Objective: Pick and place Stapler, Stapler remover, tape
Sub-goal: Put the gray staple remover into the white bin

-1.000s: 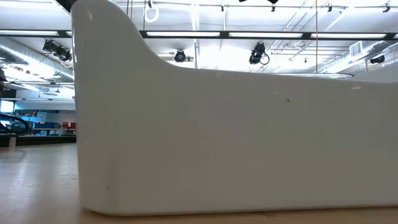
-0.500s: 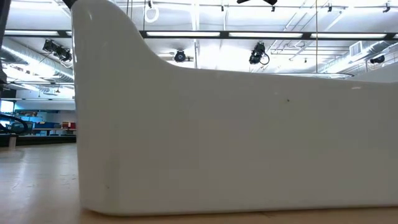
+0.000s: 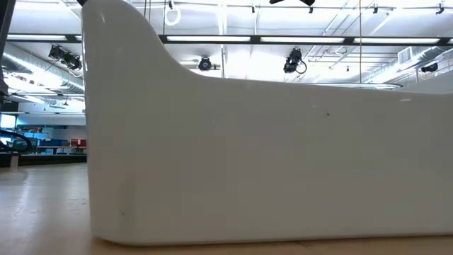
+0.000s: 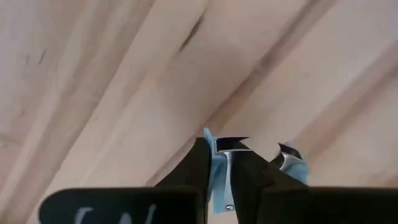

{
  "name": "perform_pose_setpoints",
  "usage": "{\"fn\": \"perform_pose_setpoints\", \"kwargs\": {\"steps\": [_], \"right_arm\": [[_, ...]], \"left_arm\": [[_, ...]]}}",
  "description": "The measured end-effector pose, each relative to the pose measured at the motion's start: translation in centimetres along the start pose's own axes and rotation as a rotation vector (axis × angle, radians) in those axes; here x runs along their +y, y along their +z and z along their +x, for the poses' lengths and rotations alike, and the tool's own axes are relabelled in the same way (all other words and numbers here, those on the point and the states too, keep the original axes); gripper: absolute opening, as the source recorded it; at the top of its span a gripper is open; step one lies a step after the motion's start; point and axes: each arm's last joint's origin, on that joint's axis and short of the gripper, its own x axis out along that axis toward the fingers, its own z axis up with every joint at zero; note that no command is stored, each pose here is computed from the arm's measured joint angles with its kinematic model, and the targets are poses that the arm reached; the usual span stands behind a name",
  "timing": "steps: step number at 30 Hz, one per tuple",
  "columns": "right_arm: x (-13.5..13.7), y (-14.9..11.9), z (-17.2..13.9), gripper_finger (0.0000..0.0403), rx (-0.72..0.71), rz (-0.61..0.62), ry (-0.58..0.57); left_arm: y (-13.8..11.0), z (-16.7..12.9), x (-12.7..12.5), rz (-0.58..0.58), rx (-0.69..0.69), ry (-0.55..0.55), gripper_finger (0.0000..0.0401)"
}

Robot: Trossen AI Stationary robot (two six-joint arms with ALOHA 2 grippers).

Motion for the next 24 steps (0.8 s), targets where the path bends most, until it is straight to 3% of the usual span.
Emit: {"fn": "perform_pose_setpoints", "kwargs": {"steps": [5, 15, 19, 24], "right_arm": [[0.0, 0.0, 0.0, 0.0220, 0.003, -0.034, -0.001], [0.0, -0.1, 0.0, 0.0220, 0.011, -0.103, -0.003], [-0.1, -0.3, 0.0, 0.0220, 0.027, -0.123, -0.008], [-0.2, -0.6, 0.0, 0.0220, 0.066, -0.148, -0.018]], "left_arm": [[0.3, -3.0, -1.1, 0.025, 0.014, 0.002, 0.0036], [-0.3, -13.9, -3.5, 0.009, -0.295, -0.021, 0.0036], [-1.5, -17.2, -5.6, 0.001, -0.408, -0.099, 0.0036], [-3.2, -19.1, -9.4, 0.030, -0.467, -0.194, 0.0036]]}}
